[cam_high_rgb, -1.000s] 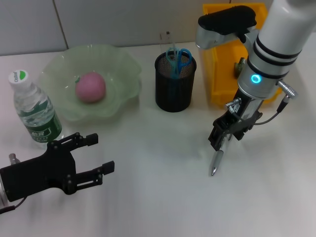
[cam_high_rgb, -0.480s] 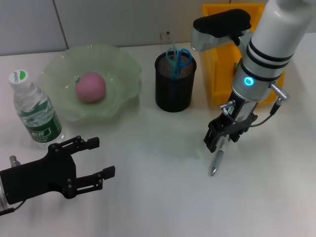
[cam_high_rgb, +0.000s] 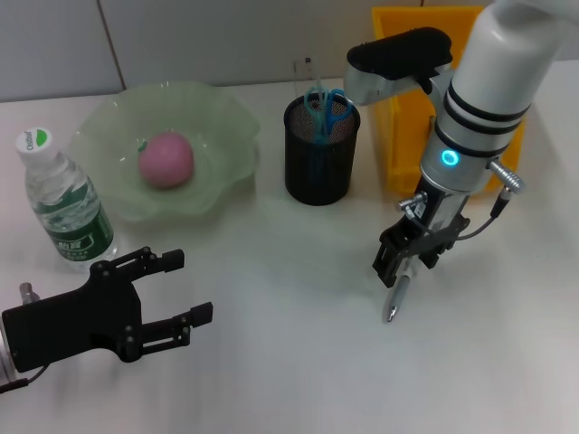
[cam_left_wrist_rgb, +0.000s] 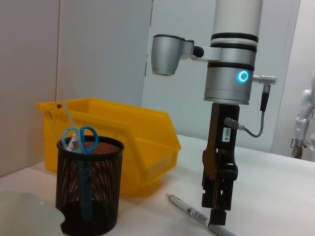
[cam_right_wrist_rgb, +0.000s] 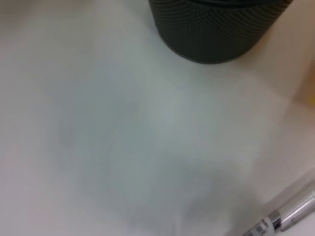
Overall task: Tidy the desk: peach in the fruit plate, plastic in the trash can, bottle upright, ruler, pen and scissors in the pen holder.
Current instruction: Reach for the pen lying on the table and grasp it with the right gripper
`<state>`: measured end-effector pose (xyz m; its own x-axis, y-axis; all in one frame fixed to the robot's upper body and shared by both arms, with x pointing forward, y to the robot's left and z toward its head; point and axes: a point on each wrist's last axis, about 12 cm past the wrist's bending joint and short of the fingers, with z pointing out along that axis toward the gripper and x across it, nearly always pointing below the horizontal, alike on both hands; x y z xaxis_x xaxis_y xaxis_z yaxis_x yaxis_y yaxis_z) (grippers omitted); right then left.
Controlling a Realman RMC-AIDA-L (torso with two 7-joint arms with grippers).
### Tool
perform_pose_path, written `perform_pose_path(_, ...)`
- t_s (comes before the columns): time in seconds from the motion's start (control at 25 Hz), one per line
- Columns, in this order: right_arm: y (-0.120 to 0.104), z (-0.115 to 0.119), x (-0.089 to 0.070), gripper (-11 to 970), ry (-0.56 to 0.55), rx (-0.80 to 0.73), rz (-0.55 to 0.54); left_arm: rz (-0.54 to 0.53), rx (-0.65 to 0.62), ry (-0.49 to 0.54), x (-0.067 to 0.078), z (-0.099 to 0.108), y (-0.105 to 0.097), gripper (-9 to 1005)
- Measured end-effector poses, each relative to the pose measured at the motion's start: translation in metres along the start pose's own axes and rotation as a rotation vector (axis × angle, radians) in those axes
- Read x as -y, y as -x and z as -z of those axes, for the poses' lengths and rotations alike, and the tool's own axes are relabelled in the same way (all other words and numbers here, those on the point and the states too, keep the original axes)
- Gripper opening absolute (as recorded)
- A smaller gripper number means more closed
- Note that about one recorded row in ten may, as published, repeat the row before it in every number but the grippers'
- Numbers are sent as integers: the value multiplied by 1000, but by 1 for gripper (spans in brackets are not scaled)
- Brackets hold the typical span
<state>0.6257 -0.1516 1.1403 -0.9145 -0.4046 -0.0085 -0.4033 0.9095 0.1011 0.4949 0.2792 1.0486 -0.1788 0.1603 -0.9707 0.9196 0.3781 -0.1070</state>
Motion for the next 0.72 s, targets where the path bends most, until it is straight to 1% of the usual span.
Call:
perform_pose_path(0.2,-1,-5,1,653,-8,-8,-2,-1,-1,1,0,0,0,812)
perform_pose_path(0.72,1,-5,1,653,-12,8,1,-3,-2,4,-1,0,0,812)
